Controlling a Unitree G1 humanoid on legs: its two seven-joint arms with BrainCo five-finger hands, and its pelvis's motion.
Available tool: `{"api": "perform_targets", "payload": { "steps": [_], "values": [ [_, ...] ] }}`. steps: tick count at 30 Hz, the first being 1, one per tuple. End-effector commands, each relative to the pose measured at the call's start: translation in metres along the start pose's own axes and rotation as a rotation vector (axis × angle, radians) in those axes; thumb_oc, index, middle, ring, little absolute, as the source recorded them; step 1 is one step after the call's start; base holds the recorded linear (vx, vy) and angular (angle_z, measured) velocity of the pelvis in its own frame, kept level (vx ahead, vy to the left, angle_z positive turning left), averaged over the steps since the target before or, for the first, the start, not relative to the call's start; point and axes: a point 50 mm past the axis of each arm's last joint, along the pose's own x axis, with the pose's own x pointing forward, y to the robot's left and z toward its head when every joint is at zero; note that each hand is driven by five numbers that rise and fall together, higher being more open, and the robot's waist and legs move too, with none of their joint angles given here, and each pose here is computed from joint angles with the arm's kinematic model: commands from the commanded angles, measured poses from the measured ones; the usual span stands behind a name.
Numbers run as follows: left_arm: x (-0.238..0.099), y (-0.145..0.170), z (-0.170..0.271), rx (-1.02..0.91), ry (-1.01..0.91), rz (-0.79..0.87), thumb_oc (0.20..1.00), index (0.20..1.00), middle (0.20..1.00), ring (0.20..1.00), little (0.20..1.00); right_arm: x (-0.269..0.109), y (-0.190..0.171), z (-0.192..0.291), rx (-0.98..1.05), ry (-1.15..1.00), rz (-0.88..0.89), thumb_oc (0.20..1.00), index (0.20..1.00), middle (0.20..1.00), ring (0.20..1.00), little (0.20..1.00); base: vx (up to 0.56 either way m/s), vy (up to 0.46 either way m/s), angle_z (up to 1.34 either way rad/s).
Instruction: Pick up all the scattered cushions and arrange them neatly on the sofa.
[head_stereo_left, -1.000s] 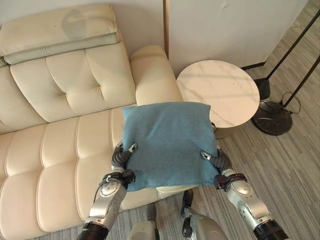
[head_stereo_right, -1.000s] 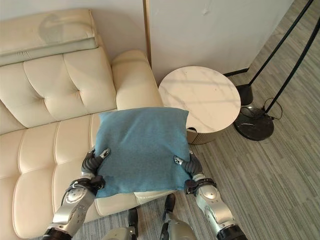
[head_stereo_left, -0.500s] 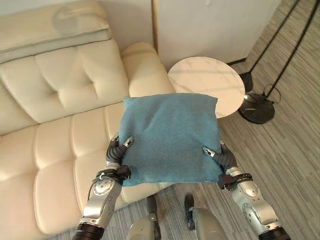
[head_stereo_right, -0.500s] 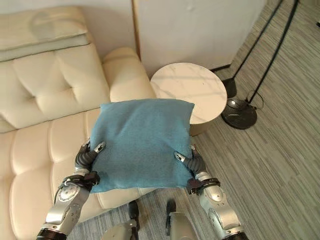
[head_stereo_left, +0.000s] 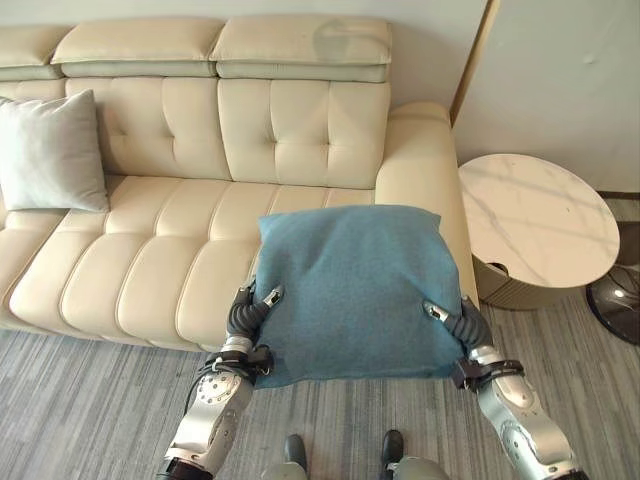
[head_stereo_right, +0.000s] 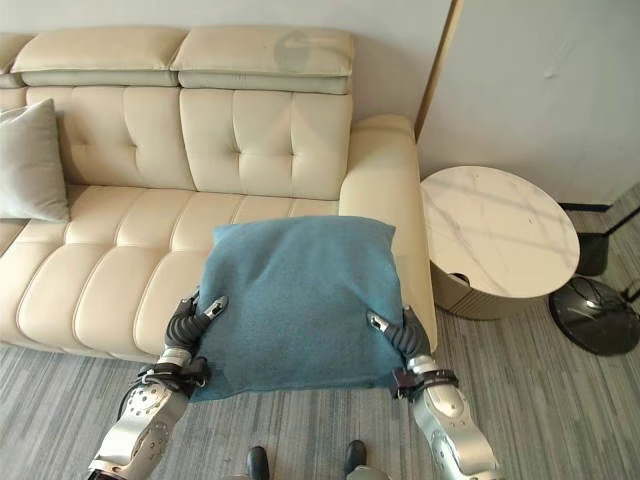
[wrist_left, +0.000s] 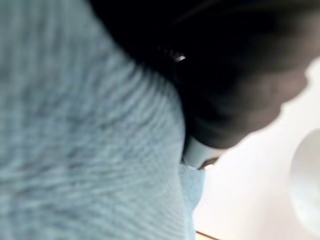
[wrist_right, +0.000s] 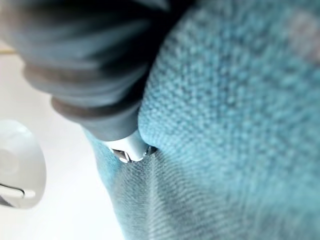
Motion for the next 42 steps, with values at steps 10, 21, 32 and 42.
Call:
{"api": "perform_targets", "payload": {
  "steps": [10, 21, 32, 42],
  "values": [
    [0.003, -0.007, 0.044, 0.075, -0.220, -0.134, 0.200, 0.200, 0.200, 0.200, 0.200, 0.013, 0.052, 0.049, 0.167, -0.275, 0.248, 0.200, 0.200, 0.200, 0.200, 0.200, 0.06, 0.178, 0.06],
    [-0.003, 0.003, 0.039, 0.063, -0.210, -0.079, 0.200, 0.200, 0.200, 0.200, 0.200, 0.012, 0.050, 0.052, 0.147, -0.278, 0.279, 0.200, 0.200, 0.200, 0.200, 0.200, 0.24, 0.049, 0.11],
    [-0.004, -0.007, 0.032, 0.031, -0.188, -0.121, 0.200, 0.200, 0.200, 0.200, 0.200, 0.005, 0.021, 0.046, 0.098, -0.248, 0.167, 0.200, 0.200, 0.200, 0.200, 0.200, 0.31, -0.099, 0.38],
    [0.003, -0.012, 0.036, 0.041, -0.212, -0.120, 0.200, 0.200, 0.200, 0.200, 0.200, 0.010, 0.003, 0.047, 0.002, -0.248, 0.058, 0.200, 0.200, 0.200, 0.200, 0.200, 0.14, 0.135, -0.52]
  ]
}}
